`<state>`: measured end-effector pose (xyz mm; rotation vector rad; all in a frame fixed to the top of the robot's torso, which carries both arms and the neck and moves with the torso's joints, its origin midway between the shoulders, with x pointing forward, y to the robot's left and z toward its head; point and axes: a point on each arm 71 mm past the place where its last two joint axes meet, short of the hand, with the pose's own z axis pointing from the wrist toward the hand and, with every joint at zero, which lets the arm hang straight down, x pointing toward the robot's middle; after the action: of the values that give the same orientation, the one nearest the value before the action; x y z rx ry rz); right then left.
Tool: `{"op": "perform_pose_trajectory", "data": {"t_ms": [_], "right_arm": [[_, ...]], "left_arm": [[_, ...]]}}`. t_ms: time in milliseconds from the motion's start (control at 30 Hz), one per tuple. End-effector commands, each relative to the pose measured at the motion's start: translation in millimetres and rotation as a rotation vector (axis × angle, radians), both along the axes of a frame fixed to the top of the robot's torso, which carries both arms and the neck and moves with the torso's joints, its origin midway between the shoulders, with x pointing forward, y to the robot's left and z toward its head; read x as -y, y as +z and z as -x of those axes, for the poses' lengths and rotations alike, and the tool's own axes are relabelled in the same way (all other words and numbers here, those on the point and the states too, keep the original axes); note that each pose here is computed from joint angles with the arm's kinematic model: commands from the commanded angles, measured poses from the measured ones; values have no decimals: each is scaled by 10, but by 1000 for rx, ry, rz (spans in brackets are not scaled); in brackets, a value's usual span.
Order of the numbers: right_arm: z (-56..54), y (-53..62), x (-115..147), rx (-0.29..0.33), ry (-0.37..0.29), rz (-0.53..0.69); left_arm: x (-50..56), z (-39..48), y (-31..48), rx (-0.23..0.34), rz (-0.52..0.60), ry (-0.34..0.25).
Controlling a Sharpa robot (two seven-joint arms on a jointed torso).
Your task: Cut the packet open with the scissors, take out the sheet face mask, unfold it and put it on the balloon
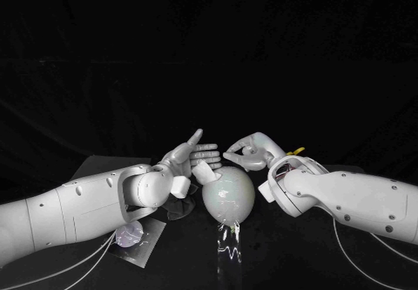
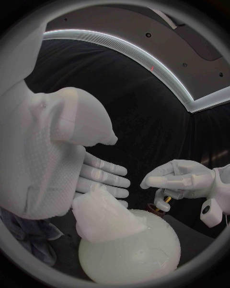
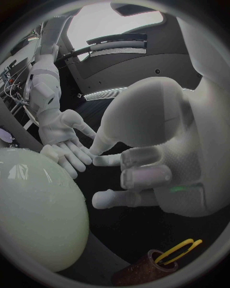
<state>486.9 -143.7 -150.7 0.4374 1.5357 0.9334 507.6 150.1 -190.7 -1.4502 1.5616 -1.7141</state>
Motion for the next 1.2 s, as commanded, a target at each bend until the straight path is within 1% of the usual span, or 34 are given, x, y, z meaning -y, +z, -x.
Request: {"op": "perform_pose_trajectory", "data": {"t_ms": [33, 200, 367, 467, 533, 633, 700, 967, 1200], "right_arm": [[58, 1, -60, 21, 88, 82], [139, 41, -88, 100, 169, 150], [264, 95, -168, 226, 278, 240], [336, 109, -211, 282, 319, 288], [378, 113, -234, 307, 334, 316], [402, 103, -247, 312, 331, 347], [398, 88, -247, 301, 314, 368], [308, 21, -255, 241, 203, 421], [256, -4, -277, 216, 138, 428]], "left_arm": [[12, -8, 2, -6, -6, 14], [12, -16, -4, -13, -2, 21], [15, -17, -5, -14, 1, 22], [17, -16, -5, -14, 2, 21], [17, -16, -5, -15, 3, 21], [17, -16, -5, -16, 5, 22], [18, -16, -5, -17, 7, 22], [26, -13, -5, -21, 14, 20], [35, -9, -5, -24, 19, 18]]}}
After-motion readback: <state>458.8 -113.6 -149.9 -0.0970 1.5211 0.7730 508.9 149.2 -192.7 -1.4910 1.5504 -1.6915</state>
